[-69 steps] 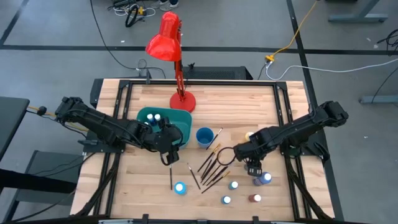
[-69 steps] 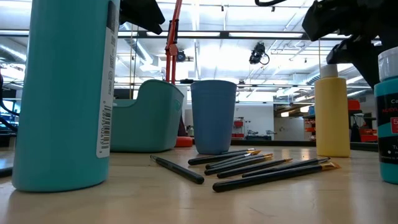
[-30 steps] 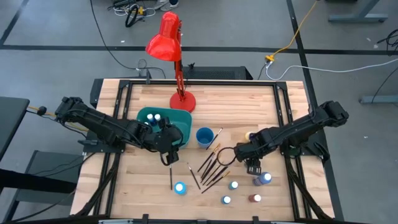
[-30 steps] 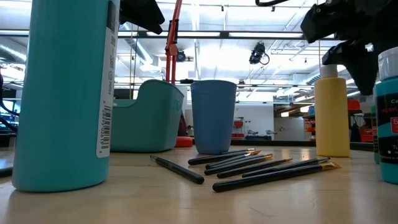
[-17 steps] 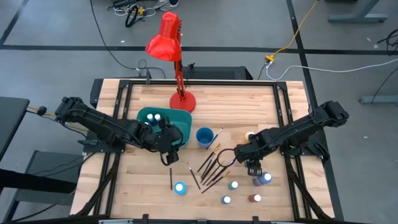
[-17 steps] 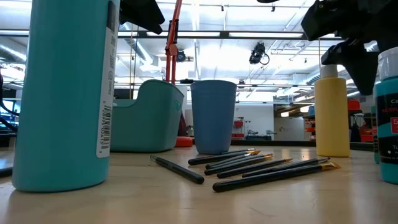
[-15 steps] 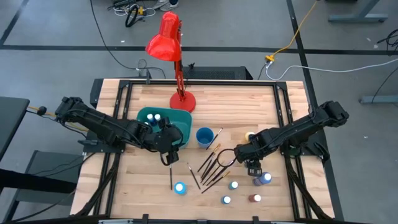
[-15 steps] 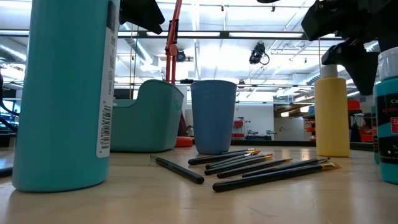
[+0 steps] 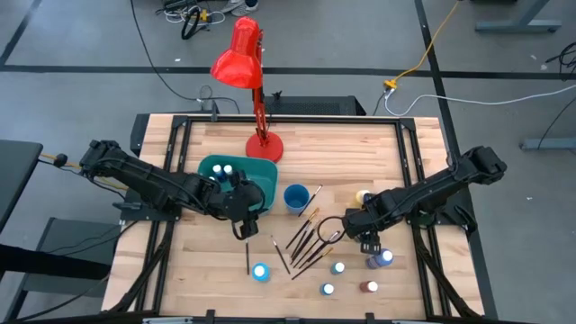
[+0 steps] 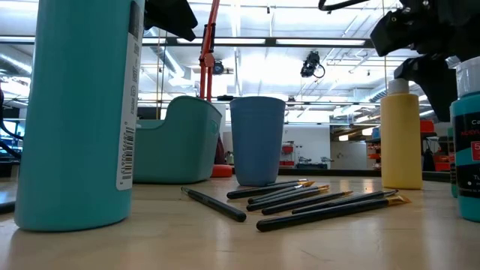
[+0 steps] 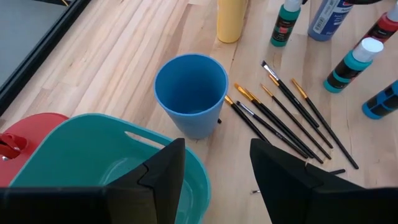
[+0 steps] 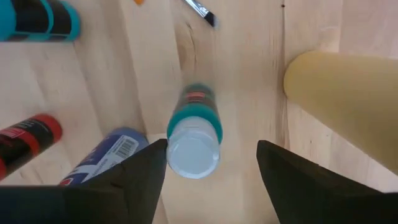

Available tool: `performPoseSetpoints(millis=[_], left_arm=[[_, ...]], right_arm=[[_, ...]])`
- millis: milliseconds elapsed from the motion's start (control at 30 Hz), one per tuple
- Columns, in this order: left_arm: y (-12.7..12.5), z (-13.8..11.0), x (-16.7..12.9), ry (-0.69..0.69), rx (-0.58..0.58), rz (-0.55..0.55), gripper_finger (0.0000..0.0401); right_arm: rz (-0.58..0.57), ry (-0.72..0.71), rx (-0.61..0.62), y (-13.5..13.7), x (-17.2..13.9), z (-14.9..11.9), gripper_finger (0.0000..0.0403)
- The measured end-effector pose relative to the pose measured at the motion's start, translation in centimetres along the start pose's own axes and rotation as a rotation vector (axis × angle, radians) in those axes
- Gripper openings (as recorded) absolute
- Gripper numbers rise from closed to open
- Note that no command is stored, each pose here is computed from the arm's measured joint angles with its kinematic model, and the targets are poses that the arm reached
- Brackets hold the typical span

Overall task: Pick & Place Paint Supplies
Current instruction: Put the blue green paint bottle into the green bin

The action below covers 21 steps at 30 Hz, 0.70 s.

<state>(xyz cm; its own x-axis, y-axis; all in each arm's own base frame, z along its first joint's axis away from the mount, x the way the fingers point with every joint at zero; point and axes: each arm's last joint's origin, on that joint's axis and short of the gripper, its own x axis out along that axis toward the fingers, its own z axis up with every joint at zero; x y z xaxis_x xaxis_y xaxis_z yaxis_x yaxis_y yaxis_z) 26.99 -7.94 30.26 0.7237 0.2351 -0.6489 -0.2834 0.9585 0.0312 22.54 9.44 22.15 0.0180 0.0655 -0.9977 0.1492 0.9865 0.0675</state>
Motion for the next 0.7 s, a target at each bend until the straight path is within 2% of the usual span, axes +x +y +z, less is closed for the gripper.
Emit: performPoseSetpoints(millis=[700], left_arm=[[0.0,0.0,0.0,0.0,-0.018,0.0,0.0192]], right_arm=[[0.007,-0.037,0.006,1.3,0.2,-0.4,0.0226]])
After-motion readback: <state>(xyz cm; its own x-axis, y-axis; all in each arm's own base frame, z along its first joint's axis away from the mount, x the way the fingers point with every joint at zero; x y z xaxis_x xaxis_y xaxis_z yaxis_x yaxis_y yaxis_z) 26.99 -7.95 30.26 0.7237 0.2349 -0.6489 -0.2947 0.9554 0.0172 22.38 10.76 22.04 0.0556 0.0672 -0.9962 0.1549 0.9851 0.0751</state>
